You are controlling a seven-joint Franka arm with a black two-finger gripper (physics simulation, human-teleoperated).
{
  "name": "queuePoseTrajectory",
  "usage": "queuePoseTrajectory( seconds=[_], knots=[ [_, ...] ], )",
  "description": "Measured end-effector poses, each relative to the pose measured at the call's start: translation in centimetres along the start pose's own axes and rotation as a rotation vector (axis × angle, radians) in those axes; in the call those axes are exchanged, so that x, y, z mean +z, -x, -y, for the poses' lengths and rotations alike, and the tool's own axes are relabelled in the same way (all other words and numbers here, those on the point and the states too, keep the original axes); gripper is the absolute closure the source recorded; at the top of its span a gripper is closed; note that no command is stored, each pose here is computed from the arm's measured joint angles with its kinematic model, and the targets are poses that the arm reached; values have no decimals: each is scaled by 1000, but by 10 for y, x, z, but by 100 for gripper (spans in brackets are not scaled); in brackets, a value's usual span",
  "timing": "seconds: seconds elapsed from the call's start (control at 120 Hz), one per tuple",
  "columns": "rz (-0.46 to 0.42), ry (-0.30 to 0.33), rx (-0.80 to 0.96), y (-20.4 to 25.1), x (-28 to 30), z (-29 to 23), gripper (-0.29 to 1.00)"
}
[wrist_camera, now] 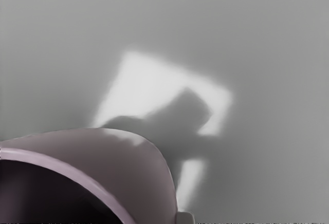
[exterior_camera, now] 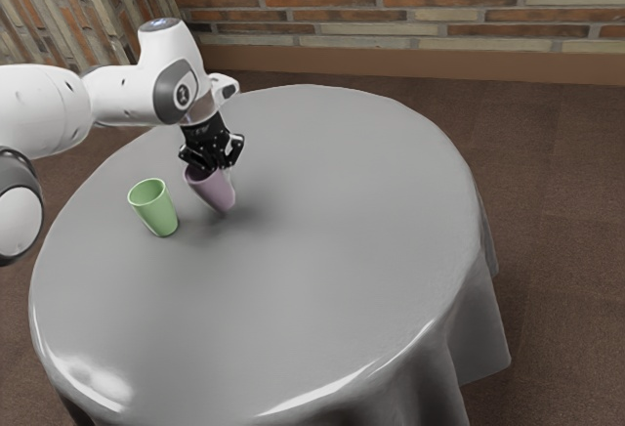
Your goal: Place the right cup onto the left cup
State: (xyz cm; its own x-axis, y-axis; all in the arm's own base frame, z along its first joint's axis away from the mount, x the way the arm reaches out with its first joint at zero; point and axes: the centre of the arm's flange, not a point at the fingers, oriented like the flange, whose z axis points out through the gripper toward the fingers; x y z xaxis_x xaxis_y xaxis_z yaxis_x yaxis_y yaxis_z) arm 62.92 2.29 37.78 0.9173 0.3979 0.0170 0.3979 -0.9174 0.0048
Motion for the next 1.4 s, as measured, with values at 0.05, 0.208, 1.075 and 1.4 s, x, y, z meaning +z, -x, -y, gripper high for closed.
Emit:
queuePoseTrajectory(
  seconds=[0.05,0.208,1.075,1.4],
  knots=[
    [-9,-4,7,2,-12,1,78],
    [-34,-40,24,8,-66,18,78],
    [72,-197,-80,-8,-78,97,78],
    [82,-184,-87,-10,-65,94,78]
  ],
)
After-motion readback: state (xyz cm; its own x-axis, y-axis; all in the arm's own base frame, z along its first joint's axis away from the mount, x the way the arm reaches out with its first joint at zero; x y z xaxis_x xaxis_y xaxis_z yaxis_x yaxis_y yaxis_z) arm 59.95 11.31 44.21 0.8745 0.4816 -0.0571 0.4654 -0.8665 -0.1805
